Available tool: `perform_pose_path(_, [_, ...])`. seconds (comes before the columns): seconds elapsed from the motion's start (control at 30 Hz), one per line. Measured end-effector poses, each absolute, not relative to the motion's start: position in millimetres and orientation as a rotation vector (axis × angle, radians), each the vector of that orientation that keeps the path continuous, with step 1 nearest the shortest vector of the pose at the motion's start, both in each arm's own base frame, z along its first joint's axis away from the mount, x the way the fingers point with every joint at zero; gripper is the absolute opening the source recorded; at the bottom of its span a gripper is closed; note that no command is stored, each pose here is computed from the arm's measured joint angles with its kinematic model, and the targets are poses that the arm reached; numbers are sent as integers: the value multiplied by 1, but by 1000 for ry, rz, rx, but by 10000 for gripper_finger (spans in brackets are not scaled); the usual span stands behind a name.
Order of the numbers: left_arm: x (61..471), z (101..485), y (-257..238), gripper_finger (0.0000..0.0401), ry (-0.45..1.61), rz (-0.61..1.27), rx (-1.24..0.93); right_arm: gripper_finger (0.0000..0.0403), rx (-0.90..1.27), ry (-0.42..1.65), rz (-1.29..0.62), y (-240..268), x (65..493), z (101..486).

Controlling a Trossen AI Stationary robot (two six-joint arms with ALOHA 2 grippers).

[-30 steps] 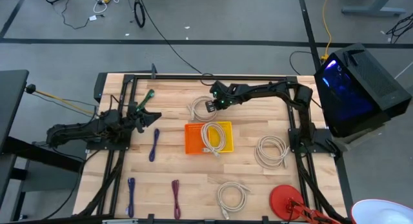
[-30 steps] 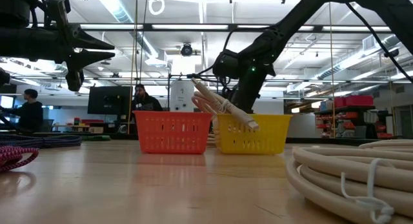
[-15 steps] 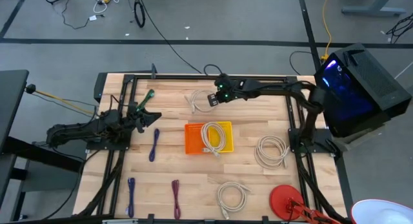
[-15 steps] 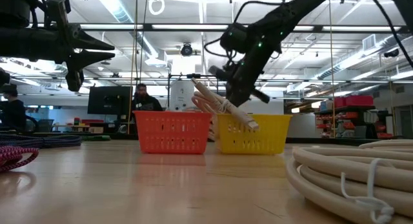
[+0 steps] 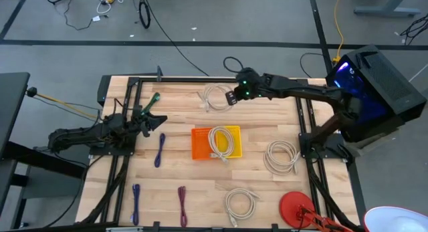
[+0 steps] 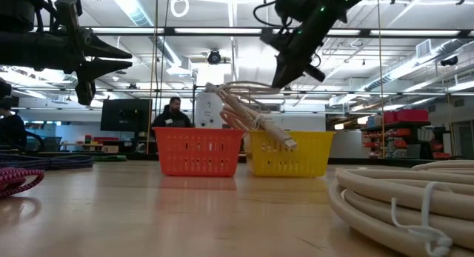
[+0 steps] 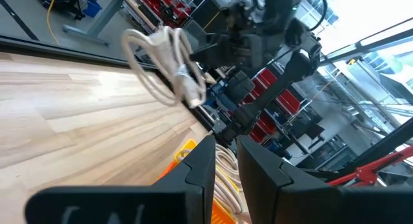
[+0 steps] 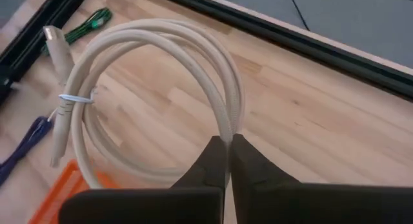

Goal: Pick & Place USB Port
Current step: Put the brown HDMI cable into the yellow bin

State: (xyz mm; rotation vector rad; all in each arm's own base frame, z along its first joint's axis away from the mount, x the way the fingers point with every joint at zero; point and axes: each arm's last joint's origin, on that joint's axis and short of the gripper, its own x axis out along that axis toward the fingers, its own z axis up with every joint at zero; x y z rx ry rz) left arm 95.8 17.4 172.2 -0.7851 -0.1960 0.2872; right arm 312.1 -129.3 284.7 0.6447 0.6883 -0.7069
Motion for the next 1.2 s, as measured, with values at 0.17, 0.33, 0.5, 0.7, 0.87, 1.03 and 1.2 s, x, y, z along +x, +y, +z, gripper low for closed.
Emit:
perform_pose_path(0.17, [96,172,17,69,-196,287,-785,0,623,733,-669,-112,301,297])
perform_pose_path(0.33, [96,172,17,69,-196,288,-785,0,610,754,-603,-94,299,303])
perform_pose_path(0.5, [96,172,17,69,-197,288,-788,0,598,793,-540,-74,302,303])
perform_pose_path(0.7, [96,172,17,69,-197,287,-790,0,584,872,-505,-50,300,300])
perform_pose_path(0.87, [96,172,17,69,-198,287,-795,0,577,875,-472,-33,298,304])
perform_pose_path(1.03, [96,172,17,69,-199,286,-796,0,571,875,-445,-12,295,308])
perform_pose_path(1.2, [96,172,17,69,-199,286,-797,0,557,887,-469,1,291,309])
